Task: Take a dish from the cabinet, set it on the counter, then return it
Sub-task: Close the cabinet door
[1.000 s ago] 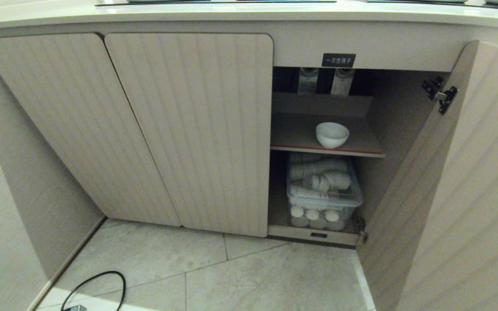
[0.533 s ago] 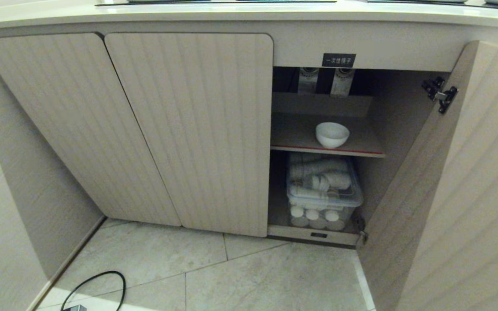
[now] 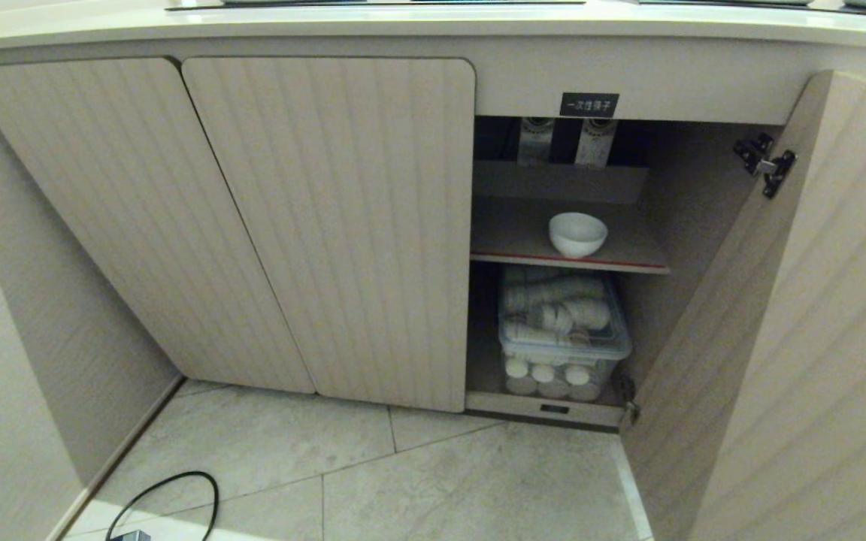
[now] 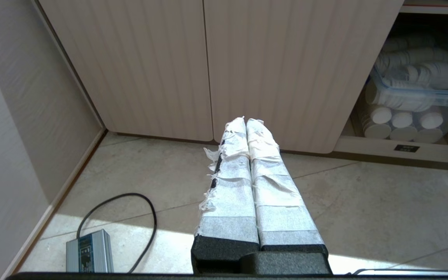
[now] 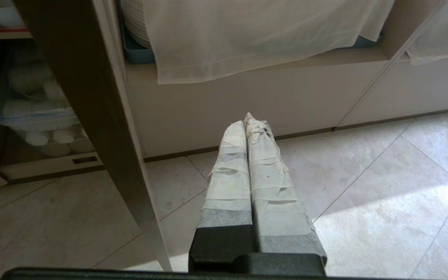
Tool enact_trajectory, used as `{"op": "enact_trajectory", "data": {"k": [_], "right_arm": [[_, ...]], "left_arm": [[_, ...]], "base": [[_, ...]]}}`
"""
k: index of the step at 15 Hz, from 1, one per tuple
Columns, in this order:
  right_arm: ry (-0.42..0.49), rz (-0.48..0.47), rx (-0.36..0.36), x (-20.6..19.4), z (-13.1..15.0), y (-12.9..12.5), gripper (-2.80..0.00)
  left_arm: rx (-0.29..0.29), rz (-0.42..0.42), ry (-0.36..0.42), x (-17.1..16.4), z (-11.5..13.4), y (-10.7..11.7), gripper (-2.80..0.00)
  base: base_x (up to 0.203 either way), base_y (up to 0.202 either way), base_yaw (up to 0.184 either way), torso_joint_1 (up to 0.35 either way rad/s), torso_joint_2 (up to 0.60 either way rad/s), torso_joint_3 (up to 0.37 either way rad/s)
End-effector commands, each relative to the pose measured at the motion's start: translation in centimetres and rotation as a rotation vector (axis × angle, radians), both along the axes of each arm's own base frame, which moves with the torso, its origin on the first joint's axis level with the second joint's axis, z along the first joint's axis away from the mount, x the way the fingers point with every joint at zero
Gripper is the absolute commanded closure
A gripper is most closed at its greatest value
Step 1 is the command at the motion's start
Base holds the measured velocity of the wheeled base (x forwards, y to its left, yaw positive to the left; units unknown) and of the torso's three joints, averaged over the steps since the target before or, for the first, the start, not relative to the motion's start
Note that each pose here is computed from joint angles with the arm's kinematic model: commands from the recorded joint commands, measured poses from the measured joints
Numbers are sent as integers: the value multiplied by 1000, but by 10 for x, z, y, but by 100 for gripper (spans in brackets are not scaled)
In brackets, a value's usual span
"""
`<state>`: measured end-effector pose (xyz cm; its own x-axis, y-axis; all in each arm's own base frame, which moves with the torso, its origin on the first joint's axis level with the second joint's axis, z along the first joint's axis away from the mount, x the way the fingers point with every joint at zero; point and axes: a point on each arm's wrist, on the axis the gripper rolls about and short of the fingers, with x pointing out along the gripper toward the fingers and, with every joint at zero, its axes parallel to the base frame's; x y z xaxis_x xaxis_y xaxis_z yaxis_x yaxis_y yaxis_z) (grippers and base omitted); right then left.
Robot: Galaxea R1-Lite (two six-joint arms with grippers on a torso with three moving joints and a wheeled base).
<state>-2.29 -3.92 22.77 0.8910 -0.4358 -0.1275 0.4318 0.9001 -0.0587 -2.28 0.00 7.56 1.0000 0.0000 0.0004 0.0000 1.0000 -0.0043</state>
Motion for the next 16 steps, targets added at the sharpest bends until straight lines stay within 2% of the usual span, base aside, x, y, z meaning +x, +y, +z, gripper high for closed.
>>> {"op": "enact_trajectory", "data": {"k": [1, 5, 16], "right_arm": [[-5, 14, 3, 1, 1, 0, 0], [-19, 50, 13, 5, 1, 1, 0], [-50, 77, 34, 23, 14, 14, 0]], "left_arm": [[0, 0, -1, 0, 0, 0, 0], [0, 0, 0, 0, 0, 0, 0], [0, 0, 0, 0, 0, 0, 0]], "base": [[0, 0, 0, 0, 0, 0], [0, 0, 0, 0, 0, 0], [0, 0, 0, 0, 0, 0]]}}
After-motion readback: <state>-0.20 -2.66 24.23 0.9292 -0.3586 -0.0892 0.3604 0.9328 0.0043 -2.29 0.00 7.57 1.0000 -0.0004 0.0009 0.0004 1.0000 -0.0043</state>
